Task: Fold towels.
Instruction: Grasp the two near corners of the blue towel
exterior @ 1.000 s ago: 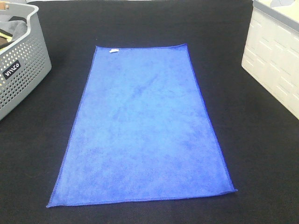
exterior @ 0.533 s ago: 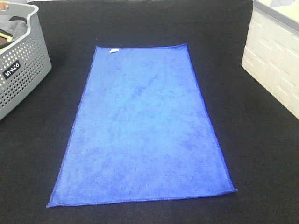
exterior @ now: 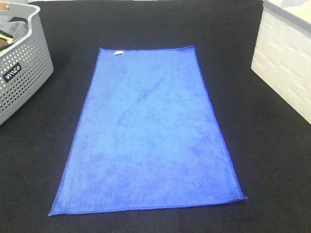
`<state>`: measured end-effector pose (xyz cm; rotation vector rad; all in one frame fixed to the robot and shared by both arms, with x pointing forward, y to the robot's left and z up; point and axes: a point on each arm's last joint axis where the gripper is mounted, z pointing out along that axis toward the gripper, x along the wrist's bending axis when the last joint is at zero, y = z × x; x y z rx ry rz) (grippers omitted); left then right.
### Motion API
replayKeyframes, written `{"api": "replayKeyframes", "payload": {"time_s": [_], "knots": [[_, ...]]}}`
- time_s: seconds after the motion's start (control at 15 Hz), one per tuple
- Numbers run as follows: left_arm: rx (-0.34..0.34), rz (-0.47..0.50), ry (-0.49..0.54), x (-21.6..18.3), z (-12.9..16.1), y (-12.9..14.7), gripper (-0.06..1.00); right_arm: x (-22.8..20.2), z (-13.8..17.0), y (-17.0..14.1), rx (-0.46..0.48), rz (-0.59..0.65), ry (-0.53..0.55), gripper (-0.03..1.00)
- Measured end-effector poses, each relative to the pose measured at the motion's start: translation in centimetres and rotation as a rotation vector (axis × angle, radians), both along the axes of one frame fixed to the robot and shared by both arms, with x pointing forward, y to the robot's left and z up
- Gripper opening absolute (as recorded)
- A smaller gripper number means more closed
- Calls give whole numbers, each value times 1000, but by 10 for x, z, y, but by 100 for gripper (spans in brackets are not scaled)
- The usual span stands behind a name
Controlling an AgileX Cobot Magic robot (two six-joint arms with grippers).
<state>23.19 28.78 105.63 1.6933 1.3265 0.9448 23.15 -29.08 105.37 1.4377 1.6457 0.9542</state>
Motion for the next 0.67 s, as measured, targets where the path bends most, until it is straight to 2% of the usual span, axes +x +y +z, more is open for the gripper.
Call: {"api": "replayKeyframes", "payload": {"time_s": [0.67], "knots": [[0, 0, 0, 0, 0, 0, 80, 0, 0, 0, 0, 0, 0, 82]]}}
